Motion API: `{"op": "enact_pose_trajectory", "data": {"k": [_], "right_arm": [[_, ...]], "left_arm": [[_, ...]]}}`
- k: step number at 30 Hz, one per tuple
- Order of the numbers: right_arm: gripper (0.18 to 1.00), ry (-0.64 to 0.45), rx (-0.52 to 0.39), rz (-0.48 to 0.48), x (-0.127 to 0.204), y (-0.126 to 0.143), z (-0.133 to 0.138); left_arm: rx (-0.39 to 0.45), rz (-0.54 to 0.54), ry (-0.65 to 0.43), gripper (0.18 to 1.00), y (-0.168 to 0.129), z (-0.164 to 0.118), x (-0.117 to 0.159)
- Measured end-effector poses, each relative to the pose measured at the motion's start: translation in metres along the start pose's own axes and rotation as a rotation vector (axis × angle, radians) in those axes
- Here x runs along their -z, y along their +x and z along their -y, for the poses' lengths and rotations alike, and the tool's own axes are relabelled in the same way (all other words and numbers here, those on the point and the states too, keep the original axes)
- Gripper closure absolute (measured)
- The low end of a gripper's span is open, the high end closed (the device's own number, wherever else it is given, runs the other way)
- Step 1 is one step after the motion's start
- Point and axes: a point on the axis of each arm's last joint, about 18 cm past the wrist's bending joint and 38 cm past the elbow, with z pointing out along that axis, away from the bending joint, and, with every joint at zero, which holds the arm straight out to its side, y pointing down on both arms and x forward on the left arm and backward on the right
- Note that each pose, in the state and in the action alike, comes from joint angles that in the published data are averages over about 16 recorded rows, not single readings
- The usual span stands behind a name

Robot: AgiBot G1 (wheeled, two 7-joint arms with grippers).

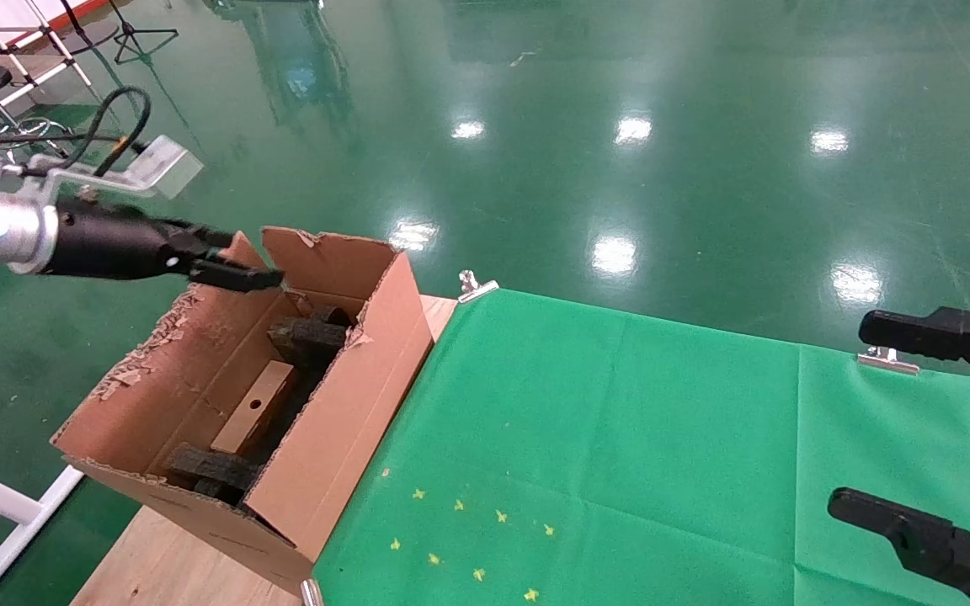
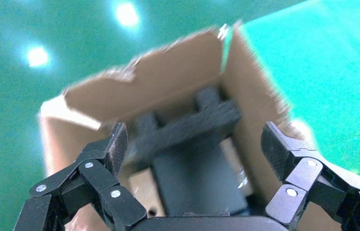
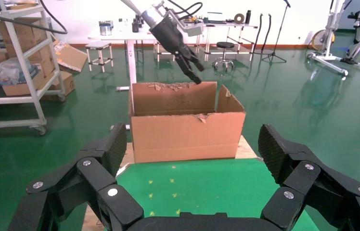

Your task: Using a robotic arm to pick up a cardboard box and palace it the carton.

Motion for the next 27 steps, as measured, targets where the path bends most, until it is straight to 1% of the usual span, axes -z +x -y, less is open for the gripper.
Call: {"op": "enact_pose_trajectory", "data": {"k": [5,14,27], "right_arm": [[0.178,0.0,0.0,0.0,0.0,0.0,0.0],[0.178,0.0,0.0,0.0,0.0,0.0,0.0],[0.178,0.0,0.0,0.0,0.0,0.0,0.0]], "left_arm": [[-0.04,-0.055,0.06,0.183,0.016,0.009,-0.008],[-0.119,-0.178,0.18,0.183,0.053,0.024,-0.02],[-0.222,-0.374,0.352,0.183,0.116,0.037,-0.021]]}}
